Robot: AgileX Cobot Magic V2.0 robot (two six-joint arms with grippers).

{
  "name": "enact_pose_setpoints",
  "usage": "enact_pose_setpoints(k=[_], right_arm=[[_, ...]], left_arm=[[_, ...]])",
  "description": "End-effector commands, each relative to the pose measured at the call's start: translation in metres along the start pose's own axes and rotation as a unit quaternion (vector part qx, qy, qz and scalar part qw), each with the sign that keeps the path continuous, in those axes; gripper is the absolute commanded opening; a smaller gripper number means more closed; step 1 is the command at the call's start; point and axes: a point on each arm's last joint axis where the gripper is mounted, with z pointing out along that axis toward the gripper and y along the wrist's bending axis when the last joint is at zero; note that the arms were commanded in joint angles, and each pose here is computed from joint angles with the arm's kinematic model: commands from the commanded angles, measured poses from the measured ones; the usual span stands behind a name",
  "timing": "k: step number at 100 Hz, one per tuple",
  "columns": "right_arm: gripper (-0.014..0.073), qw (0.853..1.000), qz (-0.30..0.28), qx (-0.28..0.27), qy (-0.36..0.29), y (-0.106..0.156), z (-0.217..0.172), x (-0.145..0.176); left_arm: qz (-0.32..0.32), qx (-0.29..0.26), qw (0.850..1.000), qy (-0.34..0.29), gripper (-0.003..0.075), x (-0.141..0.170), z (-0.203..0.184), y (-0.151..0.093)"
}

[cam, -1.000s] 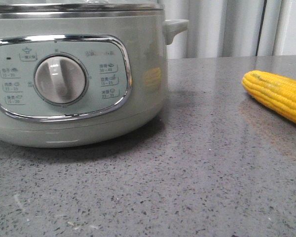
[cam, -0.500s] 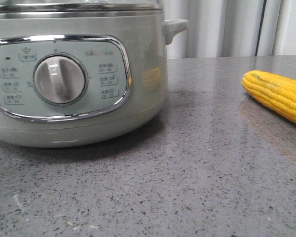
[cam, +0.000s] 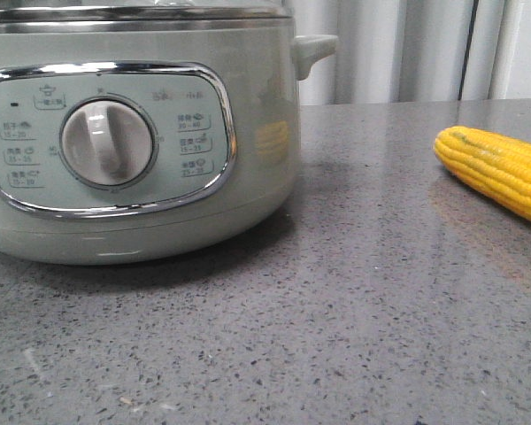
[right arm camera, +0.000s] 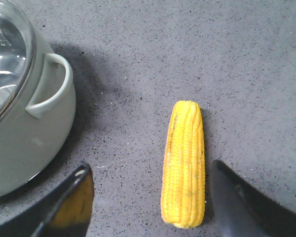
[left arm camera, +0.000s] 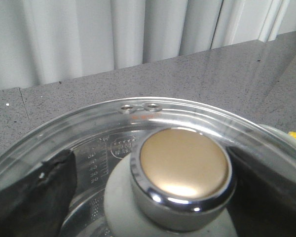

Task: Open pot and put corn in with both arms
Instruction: 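Lift the glass lid off the pot with the left gripper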

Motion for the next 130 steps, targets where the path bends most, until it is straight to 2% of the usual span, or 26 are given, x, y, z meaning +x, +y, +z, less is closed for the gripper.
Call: enact_pose_setpoints(k=[1,35,45,64,78,92,130], right_arm=[[0.0440,0.998,-0.007,-0.001,-0.056,0.001,-0.013,-0.012],[0.0440,0.998,-0.008,0.000,-0.061,0.001,-0.013,-0.013],[0.0440,0.998,-0.008,0.000,-0.061,0.001,-0.013,-0.013],[0.0440,0.998,-0.009,0.000,-0.061,0.001,-0.013,-0.013],[0.0440,0.998,-0.009,0.000,-0.061,0.001,-0.013,-0.013],[0.0440,0.998,-0.012,0.004,-0.063,0.000,-0.013,-0.014],[0.0440,0.998,-0.020,0.014,-0.064,-0.001,-0.013,-0.014]], left_arm=[[-0.010,-0.019,0.999,-0.033,0.0513,-0.013,0.000,0.002],[-0.027,-0.021,0.999,-0.015,0.0497,-0.005,0.009,0.003],[-0.027,-0.016,0.999,-0.011,0.0415,-0.004,0.009,0.002],[-0.035,-0.013,0.999,-0.008,0.0204,-0.004,0.009,0.001],[-0.035,-0.013,0.999,-0.008,0.0122,-0.004,0.009,0.001],[-0.035,0.005,0.999,-0.013,0.0116,-0.014,0.008,-0.003],[-0.030,0.054,0.994,-0.091,0.0116,-0.079,-0.009,-0.018]])
